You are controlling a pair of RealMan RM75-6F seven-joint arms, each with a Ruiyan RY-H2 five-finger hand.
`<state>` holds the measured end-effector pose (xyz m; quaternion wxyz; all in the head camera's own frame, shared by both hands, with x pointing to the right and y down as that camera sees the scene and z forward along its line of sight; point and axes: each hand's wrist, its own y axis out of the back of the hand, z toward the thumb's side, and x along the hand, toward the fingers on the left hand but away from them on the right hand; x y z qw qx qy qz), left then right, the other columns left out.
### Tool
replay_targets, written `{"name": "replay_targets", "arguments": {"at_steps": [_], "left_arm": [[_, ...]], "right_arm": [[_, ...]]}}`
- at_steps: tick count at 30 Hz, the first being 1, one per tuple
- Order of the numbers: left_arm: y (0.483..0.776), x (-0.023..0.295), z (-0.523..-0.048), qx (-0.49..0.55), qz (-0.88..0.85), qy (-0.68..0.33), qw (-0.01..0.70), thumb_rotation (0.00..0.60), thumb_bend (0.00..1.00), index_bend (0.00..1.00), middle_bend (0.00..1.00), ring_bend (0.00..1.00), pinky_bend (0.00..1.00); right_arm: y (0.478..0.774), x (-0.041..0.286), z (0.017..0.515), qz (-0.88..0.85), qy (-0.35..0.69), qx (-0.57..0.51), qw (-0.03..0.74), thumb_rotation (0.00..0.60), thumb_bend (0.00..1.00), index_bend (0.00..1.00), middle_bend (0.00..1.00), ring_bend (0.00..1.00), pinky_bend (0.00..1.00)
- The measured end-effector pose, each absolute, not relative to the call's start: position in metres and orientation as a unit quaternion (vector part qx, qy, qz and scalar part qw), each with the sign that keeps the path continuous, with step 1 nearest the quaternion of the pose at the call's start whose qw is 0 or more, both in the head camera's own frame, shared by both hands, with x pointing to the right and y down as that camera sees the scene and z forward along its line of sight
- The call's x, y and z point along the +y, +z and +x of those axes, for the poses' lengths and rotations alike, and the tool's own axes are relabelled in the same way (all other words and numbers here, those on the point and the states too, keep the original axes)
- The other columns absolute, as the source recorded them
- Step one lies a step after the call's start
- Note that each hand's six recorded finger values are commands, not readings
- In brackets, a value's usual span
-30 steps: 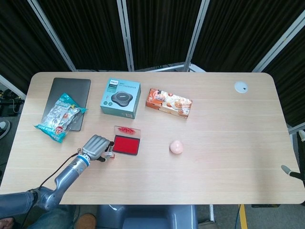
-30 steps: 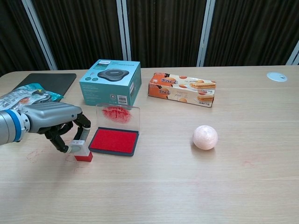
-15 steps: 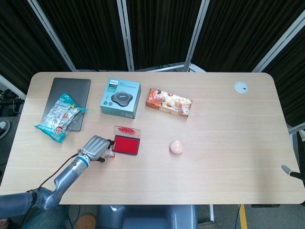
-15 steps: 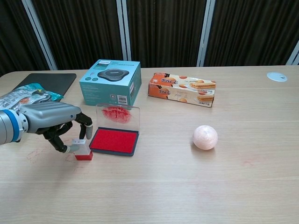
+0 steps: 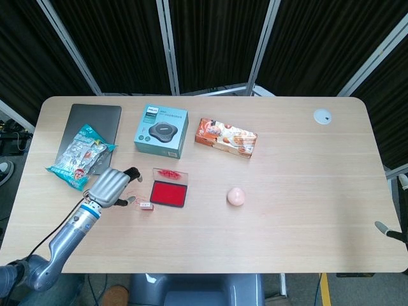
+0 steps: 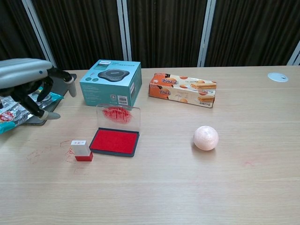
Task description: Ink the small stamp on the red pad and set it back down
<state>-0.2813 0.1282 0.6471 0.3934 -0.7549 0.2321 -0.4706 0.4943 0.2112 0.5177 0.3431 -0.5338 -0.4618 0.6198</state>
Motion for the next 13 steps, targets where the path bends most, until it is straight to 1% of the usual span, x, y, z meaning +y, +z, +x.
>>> {"name": "replay_targets", "arguments": {"at_steps": [1, 3, 4, 5, 7, 13], "left_arm": [[0.64, 0.127, -0.287, 0.244, -0.752, -0.467, 0.396, 0.6, 0.0, 0.21, 0.04, 0.16, 0.29], [0.628, 0.126, -0.297, 0.262, -0.746, -0.464, 0.399, 0.6, 0.0, 0.11, 0.0, 0.03, 0.09], [0.62, 0.127, -0.304, 0.274, -0.741, -0.464, 0.4, 0.6, 0.0, 0.06, 0.0, 0.0, 0.03], [0.615, 0.128, -0.31, 0.283, -0.738, -0.464, 0.4, 0.6, 0.0, 0.02, 0.0, 0.0, 0.0], [0.602, 0.134, -0.326, 0.303, -0.726, -0.471, 0.398, 0.6, 0.0, 0.0, 0.0, 0.0, 0.0], [0.571, 0.161, -0.38, 0.344, -0.665, -0.528, 0.402, 0.6, 0.0, 0.0, 0.0, 0.0, 0.0]], "right_arm": [[0.517, 0.211, 0.494, -0.535, 0.619, -0.462, 0.343, 0.6, 0.0, 0.0, 0.0, 0.0, 0.0], [0.516, 0.211, 0.492, -0.539, 0.615, -0.463, 0.342, 0.6, 0.0, 0.0, 0.0, 0.0, 0.0], [0.516, 0.211, 0.491, -0.541, 0.613, -0.464, 0.342, 0.6, 0.0, 0.0, 0.0, 0.0, 0.0], [0.515, 0.21, 0.489, -0.542, 0.611, -0.464, 0.343, 0.6, 0.0, 0.0, 0.0, 0.0, 0.0], [0.514, 0.21, 0.486, -0.548, 0.606, -0.464, 0.343, 0.6, 0.0, 0.0, 0.0, 0.0, 0.0], [0.51, 0.209, 0.482, -0.558, 0.592, -0.467, 0.346, 0.6, 0.0, 0.0, 0.0, 0.0, 0.0]]}}
